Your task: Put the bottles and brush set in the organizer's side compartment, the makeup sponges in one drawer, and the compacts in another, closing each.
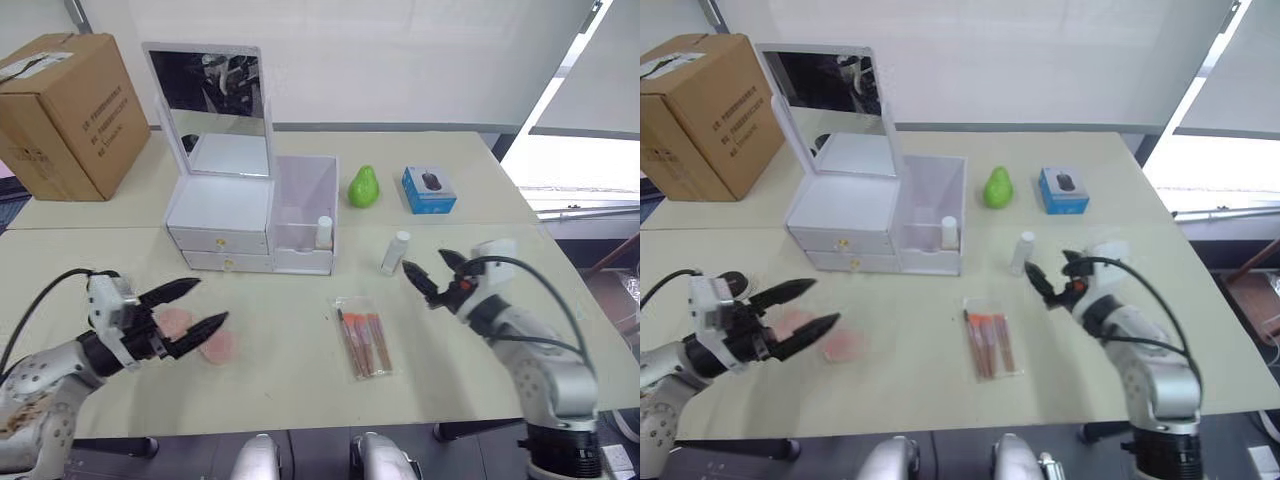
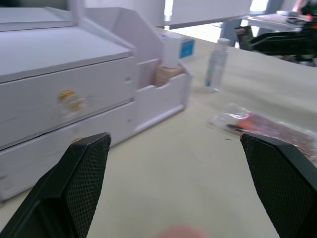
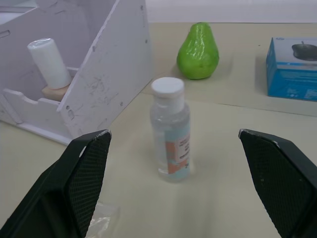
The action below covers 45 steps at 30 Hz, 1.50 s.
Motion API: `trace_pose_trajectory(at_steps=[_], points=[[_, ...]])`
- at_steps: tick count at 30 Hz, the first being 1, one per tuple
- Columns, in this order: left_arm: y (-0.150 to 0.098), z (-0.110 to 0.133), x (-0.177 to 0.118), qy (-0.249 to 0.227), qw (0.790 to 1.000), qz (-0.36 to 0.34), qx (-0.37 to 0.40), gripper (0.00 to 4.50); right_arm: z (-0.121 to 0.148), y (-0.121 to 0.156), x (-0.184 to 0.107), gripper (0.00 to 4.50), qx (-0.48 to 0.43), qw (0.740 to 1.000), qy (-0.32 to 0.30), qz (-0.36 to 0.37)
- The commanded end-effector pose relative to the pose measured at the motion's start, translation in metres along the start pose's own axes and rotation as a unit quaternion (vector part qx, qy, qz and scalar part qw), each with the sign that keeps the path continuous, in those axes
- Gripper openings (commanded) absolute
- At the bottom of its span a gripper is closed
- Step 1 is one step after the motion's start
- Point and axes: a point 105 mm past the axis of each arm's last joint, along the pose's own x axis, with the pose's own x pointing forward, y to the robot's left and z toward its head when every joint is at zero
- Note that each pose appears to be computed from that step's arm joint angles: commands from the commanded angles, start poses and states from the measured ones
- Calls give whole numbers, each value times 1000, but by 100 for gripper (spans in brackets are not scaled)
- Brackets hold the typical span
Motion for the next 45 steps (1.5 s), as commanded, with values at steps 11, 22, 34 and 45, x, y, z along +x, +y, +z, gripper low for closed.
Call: trace_pose_trajectory(at_steps=[11,22,34,45], points=[[-27,8,13,-7,998,-52,17,450,18,0,37,447,-27,992,-71,-101],[-27,4,11,-4,999,-41,19,450,14,4,44,358,-22,993,-72,-92],[-23,3,10,1,999,-34,19,450,18,8,46,88,-16,994,-80,-78],[-10,2,6,-12,1000,20,16,450,94,52,51,88,-45,984,-165,56]])
